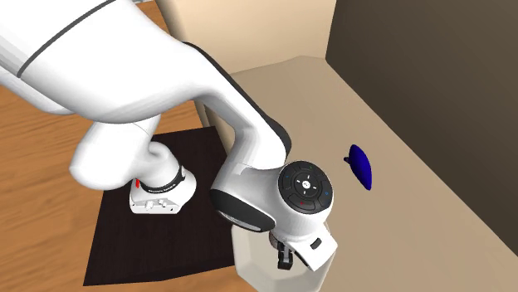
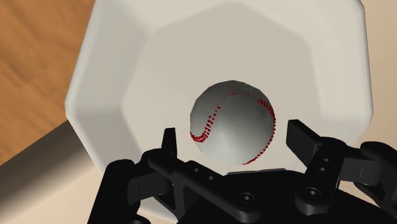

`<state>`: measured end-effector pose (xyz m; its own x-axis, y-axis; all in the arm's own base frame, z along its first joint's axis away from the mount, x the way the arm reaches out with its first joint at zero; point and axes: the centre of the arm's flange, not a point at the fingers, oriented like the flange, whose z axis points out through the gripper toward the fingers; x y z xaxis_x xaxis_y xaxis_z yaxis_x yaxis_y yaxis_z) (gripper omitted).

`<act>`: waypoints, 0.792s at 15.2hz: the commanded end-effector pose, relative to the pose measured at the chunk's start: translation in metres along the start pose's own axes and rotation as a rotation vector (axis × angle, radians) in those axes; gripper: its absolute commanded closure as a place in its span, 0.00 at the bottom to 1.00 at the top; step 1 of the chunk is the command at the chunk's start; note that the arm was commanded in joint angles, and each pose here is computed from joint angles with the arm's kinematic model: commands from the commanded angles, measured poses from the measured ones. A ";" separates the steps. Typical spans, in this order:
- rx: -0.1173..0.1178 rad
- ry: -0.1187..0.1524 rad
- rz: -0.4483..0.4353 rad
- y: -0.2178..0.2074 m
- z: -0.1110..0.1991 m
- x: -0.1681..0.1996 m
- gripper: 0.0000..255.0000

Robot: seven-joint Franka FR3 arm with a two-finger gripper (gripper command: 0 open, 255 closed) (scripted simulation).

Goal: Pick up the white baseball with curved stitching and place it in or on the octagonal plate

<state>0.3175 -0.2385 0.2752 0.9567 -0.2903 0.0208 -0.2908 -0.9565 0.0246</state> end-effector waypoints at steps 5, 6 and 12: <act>0.000 0.000 0.000 0.000 -0.050 0.000 0.00; 0.000 0.000 0.000 0.000 -0.050 0.000 0.00; 0.000 0.000 0.000 0.000 -0.050 0.000 0.00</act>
<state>0.3169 -0.2371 0.3251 0.9567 -0.2903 0.0209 -0.2908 -0.9565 0.0246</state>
